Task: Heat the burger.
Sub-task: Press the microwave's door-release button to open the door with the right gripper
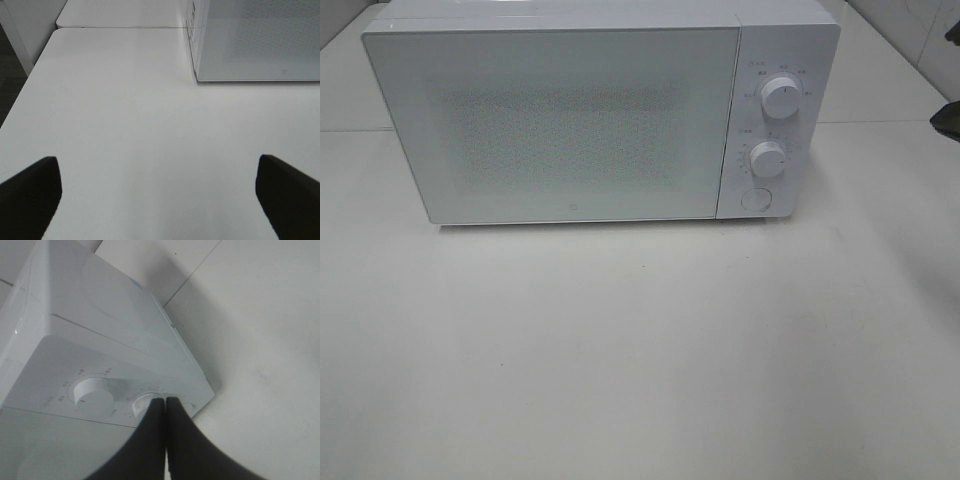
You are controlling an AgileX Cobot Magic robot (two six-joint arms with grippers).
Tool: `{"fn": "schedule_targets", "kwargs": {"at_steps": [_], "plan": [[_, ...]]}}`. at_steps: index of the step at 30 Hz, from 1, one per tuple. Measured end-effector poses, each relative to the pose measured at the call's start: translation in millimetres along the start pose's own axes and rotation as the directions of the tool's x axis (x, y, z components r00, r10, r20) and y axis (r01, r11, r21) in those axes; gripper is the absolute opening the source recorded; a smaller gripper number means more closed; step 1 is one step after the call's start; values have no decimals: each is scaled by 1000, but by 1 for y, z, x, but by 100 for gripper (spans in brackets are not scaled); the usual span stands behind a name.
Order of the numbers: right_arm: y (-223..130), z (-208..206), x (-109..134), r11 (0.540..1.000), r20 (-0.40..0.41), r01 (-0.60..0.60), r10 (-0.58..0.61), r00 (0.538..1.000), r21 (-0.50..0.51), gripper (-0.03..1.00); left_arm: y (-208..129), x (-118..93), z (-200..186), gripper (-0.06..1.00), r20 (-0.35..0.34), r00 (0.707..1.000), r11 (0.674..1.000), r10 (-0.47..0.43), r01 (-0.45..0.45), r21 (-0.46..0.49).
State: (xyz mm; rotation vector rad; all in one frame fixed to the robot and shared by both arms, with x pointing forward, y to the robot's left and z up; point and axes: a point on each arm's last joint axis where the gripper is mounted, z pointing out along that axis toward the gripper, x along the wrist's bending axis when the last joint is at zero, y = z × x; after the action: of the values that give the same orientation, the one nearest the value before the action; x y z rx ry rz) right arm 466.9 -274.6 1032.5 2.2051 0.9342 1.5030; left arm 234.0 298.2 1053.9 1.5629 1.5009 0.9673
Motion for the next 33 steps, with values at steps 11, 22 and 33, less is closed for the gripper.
{"fn": "schedule_targets", "kwargs": {"at_steps": [11,22,33], "plan": [[0,0,0,928,1,-374,374,928,0,1,0,0,0,98,0,1000,1000,0,0,0],[-22,-2,-26,863,49,-504,503,863,14,1,0,0,0,98,0,1000,1000,0,0,0],[-38,0,-30,839,53,-542,540,840,49,1,0,0,0,98,0,1000,1000,0,0,0]]}}
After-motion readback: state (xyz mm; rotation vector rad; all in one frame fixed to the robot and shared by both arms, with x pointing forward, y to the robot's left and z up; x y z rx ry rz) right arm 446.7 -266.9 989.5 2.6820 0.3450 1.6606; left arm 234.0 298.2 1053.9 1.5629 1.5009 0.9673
